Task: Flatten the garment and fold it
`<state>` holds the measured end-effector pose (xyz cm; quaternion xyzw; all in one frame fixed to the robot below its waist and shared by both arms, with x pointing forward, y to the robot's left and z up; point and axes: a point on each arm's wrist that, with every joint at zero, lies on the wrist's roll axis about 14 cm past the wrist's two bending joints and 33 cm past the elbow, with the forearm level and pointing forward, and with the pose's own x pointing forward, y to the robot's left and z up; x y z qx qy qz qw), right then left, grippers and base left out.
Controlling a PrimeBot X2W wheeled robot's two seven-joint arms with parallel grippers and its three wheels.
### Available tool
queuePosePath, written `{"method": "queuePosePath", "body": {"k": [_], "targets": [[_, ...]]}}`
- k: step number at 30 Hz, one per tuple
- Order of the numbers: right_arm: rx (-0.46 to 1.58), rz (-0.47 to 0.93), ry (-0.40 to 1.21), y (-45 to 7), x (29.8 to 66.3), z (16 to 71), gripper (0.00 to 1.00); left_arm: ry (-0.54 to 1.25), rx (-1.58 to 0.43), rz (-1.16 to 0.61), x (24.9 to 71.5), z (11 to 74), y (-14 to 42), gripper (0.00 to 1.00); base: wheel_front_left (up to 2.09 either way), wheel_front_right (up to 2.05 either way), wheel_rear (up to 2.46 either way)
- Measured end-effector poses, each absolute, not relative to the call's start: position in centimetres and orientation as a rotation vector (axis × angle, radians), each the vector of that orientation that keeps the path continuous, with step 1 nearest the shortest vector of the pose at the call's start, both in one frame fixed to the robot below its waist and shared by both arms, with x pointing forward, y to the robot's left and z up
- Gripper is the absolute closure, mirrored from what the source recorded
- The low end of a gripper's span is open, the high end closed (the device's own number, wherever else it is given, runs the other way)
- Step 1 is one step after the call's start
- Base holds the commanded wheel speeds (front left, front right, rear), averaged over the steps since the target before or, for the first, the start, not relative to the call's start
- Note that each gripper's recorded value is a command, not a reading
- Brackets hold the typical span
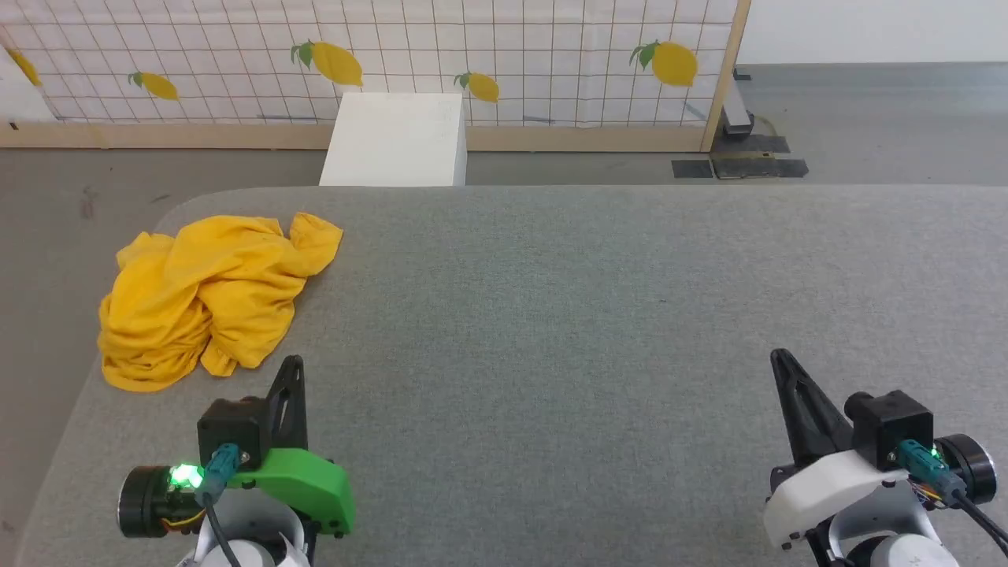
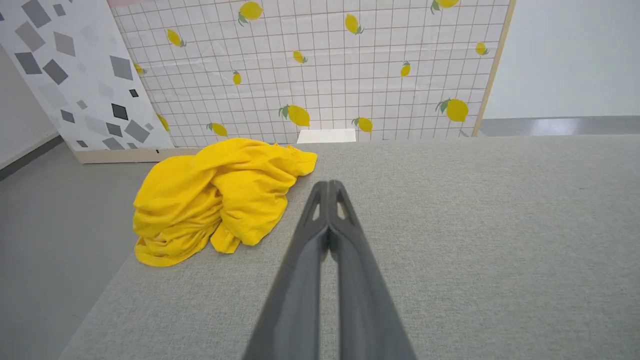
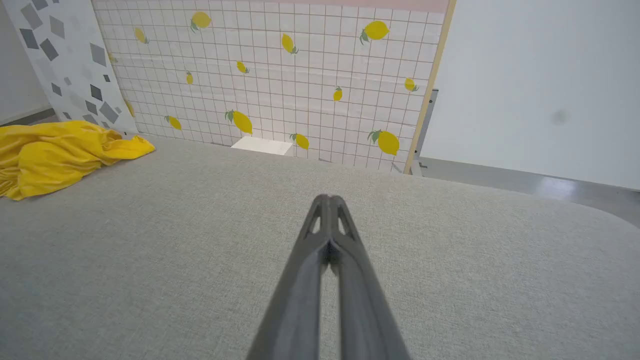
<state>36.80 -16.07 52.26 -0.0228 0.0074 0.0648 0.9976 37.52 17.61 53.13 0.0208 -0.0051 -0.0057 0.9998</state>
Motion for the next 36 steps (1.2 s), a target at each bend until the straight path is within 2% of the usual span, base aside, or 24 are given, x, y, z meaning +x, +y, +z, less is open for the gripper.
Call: {"method": "queuePosePath", "body": {"k": [21, 22, 36], "targets": [[-0.046, 0.130, 0.015, -16.07, 36.80, 52.27, 1.00, -0.010, 0.042, -0.011, 37.52, 53.14, 17.62, 1.00, 0.00, 0.00, 0.00], [-0.046, 0.130, 0.015, -16.08, 36.79, 52.26, 0.00, -0.010, 0.041, -0.012, 37.52, 53.14, 17.60, 0.00, 0.00, 0.00, 0.00], [-0.042, 0.141, 0.008, -15.71, 37.03, 52.34, 0.00, -0.006, 0.028, -0.006, 37.17, 52.73, 17.63, 0.00, 0.00, 0.00, 0.00]]}}
